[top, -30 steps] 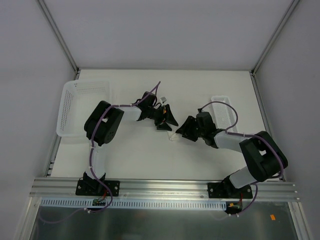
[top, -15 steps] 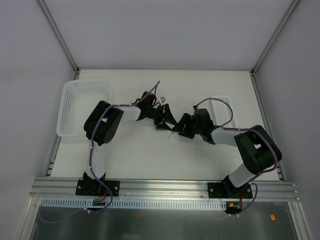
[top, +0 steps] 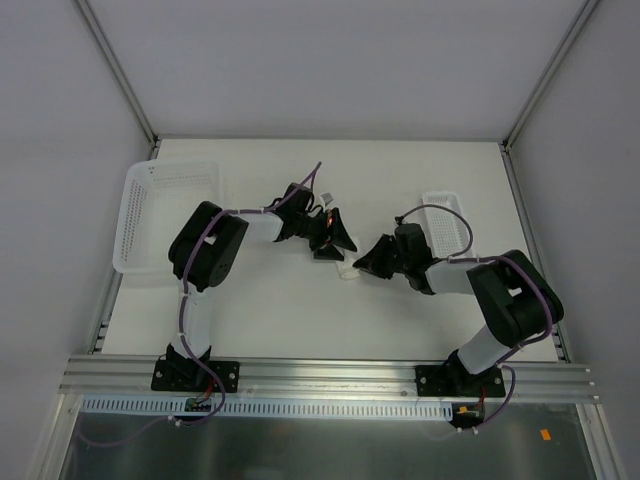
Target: Place the utensils on the paper napkin and roll it up
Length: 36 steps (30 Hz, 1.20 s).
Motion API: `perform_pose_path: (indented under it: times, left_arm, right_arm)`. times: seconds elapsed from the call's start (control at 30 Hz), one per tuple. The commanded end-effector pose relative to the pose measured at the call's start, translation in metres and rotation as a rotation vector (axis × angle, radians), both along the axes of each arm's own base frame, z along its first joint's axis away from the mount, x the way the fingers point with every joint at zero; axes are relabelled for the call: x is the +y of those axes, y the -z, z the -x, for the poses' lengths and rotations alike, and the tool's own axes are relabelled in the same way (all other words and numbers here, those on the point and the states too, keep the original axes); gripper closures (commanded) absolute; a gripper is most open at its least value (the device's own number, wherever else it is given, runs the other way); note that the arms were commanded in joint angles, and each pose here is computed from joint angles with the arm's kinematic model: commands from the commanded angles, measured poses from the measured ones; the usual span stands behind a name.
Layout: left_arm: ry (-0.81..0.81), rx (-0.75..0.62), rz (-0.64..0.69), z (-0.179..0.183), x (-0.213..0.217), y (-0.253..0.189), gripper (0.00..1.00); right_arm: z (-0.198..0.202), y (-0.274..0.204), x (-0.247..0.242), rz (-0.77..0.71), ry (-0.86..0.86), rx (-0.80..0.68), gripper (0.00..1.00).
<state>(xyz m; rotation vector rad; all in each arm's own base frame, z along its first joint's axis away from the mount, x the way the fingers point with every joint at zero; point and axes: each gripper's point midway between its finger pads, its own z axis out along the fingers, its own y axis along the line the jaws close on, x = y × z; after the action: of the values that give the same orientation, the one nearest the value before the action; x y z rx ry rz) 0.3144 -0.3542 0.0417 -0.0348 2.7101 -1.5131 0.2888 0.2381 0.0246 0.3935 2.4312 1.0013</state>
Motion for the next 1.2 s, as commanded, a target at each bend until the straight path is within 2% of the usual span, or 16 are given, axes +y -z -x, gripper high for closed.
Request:
perform_pose_path:
  times: [0.0,0.13,0.17,0.23,0.27,0.3,0.37,0.53,0.73,0.83,0.93,0.97,1.0,1.03,1.17]
  left_arm:
    - [-0.037,0.067,-0.203,0.012,0.029,0.065,0.37]
    - [-0.034,0.062,-0.201,0.012,0.029,0.066,0.37]
    - [-0.032,0.062,-0.198,0.012,0.029,0.065,0.37]
    - [-0.029,0.061,-0.195,0.012,0.029,0.065,0.37]
    - [-0.028,0.061,-0.195,0.012,0.028,0.065,0.37]
    - [-0.024,0.063,-0.193,0.013,0.028,0.065,0.38]
    - [-0.023,0.058,-0.189,0.013,0.027,0.064,0.38]
    - [-0.019,0.054,-0.184,0.013,0.028,0.062,0.38]
    - [-0.018,0.052,-0.178,0.012,0.027,0.061,0.38]
    - [-0.018,0.054,-0.177,0.012,0.028,0.061,0.38]
    - [-0.016,0.050,-0.174,0.011,0.028,0.060,0.38]
    - [-0.014,0.050,-0.175,0.012,0.027,0.061,0.38]
    - [-0.014,0.055,-0.176,0.012,0.028,0.062,0.38]
    - [-0.016,0.054,-0.175,0.012,0.029,0.062,0.38]
    - [-0.010,0.062,-0.178,0.015,0.029,0.066,0.38]
  right_arm:
    - [-0.006,0.013,-0.025,0.001,0.147,0.038,1.00]
    - [0.003,0.027,-0.036,-0.031,0.210,0.112,1.00]
    - [0.005,0.029,-0.034,-0.051,0.200,0.130,0.87]
    - [0.003,0.026,-0.033,-0.068,0.197,0.116,0.70]
    - [0.001,0.024,-0.032,-0.071,0.193,0.102,0.57]
    - [-0.005,0.018,-0.030,-0.076,0.187,0.080,0.51]
    - [-0.010,0.012,-0.024,-0.078,0.147,0.050,0.46]
    - [-0.030,-0.007,-0.009,-0.103,0.077,-0.016,0.43]
    - [-0.033,-0.003,0.002,-0.115,0.009,0.004,0.42]
    - [-0.028,0.001,0.001,-0.116,0.004,0.005,0.50]
    - [-0.016,0.007,-0.011,-0.090,0.035,0.011,0.77]
    - [-0.015,0.009,-0.016,-0.082,0.054,0.013,0.90]
    - [-0.010,0.012,-0.023,-0.076,0.069,0.022,0.96]
    - [-0.007,0.014,-0.027,-0.076,0.081,0.032,1.00]
    - [0.002,0.024,-0.040,-0.070,0.143,0.083,1.00]
